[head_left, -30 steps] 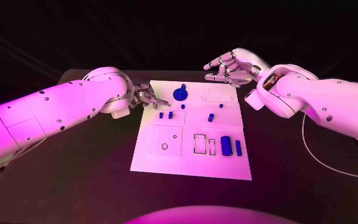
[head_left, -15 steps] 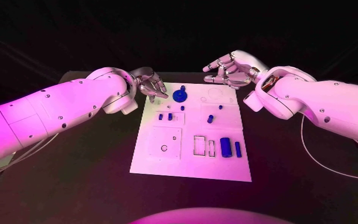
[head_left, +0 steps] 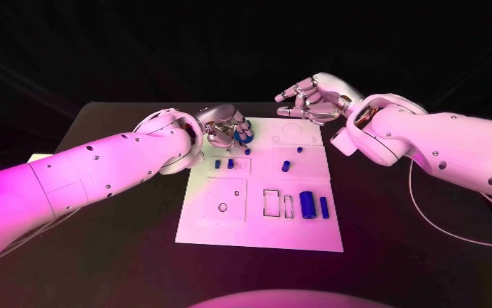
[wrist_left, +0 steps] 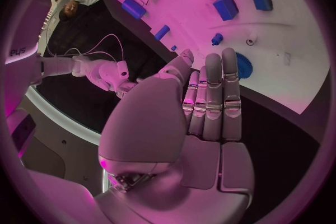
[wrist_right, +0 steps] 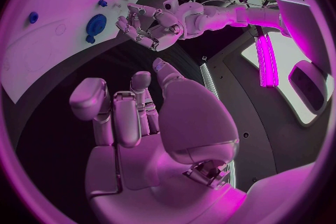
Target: Assemble the parts on the task board
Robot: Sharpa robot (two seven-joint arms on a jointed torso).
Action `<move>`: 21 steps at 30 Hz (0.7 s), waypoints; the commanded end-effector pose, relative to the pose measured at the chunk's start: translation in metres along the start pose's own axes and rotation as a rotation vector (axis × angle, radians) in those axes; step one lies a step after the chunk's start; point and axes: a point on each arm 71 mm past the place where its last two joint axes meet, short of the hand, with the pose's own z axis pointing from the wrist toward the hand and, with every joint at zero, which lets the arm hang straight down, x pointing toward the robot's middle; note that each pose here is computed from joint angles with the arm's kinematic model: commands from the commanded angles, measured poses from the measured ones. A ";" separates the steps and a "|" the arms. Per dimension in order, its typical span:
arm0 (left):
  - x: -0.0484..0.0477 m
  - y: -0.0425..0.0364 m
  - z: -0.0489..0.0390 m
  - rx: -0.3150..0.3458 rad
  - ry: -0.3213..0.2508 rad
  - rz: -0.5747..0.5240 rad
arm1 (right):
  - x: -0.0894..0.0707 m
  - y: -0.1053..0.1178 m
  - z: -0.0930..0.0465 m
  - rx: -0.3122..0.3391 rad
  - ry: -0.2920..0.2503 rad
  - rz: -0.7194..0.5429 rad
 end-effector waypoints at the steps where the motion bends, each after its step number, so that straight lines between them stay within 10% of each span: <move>1: 0.0040 -0.0035 0.0037 0.059 0.009 0.152 | 0.000 0.001 0.000 -0.013 -0.004 0.007; 21: 0.0251 -0.0014 0.0236 0.016 0.050 0.256 | -0.001 0.000 0.001 -0.014 -0.011 0.012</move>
